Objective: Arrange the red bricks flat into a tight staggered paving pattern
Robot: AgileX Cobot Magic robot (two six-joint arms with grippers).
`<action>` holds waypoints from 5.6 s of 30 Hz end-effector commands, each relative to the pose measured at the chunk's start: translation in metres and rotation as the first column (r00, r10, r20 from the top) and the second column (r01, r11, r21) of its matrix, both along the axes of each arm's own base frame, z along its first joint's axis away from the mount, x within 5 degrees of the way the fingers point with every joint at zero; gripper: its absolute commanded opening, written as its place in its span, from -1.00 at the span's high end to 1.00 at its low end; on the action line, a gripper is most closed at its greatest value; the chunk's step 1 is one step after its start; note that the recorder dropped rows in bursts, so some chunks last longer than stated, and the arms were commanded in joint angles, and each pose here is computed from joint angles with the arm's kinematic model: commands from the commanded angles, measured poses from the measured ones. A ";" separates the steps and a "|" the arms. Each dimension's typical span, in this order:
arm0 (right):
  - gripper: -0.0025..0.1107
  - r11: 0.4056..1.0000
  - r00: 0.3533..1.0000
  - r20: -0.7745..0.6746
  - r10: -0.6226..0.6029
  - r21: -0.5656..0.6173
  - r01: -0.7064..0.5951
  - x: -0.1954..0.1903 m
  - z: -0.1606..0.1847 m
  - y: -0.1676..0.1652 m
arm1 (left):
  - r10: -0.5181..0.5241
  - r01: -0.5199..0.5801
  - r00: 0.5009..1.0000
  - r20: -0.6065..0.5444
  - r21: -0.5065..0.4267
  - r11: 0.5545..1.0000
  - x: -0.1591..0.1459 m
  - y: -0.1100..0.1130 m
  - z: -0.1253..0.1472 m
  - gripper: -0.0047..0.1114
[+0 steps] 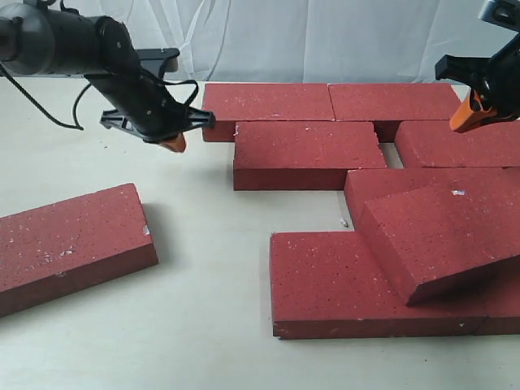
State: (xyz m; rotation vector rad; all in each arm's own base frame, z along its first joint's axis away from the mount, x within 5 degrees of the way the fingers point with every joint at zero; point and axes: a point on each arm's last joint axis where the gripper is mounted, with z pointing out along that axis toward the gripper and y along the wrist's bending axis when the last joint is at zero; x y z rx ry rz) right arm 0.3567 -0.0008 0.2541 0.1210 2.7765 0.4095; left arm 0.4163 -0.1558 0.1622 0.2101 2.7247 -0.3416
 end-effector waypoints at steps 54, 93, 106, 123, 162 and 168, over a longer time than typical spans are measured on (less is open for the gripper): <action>0.97 1.000 1.000 0.006 0.013 -0.002 -0.013 0.000 -0.002 -0.001 | 0.220 -0.256 0.966 -0.136 -0.377 0.890 0.000 -0.067 -0.057 0.92; 0.97 1.000 1.000 0.005 0.013 0.011 -0.013 0.000 -0.002 0.000 | 0.037 -0.094 0.980 -0.193 -0.293 0.952 -0.001 -0.026 -0.014 0.92; 0.97 1.000 1.000 -0.009 0.017 0.019 -0.017 -0.001 -0.002 0.001 | -0.071 0.058 0.996 -0.062 -0.190 0.980 -0.019 -0.013 0.053 0.92; 0.97 1.000 1.000 -0.017 0.022 0.021 -0.022 -0.002 -0.002 0.001 | -0.100 0.103 0.994 0.041 -0.097 0.990 -0.065 0.011 0.094 0.92; 0.97 0.999 0.999 -0.022 0.026 0.022 -0.025 -0.003 -0.001 0.002 | -0.126 0.125 0.968 0.219 0.022 0.992 -0.139 0.048 0.120 0.92; 0.97 0.999 0.999 -0.021 0.024 0.026 -0.024 -0.003 -0.001 0.002 | -0.114 0.114 0.978 0.174 0.011 0.993 -0.146 0.049 0.104 0.92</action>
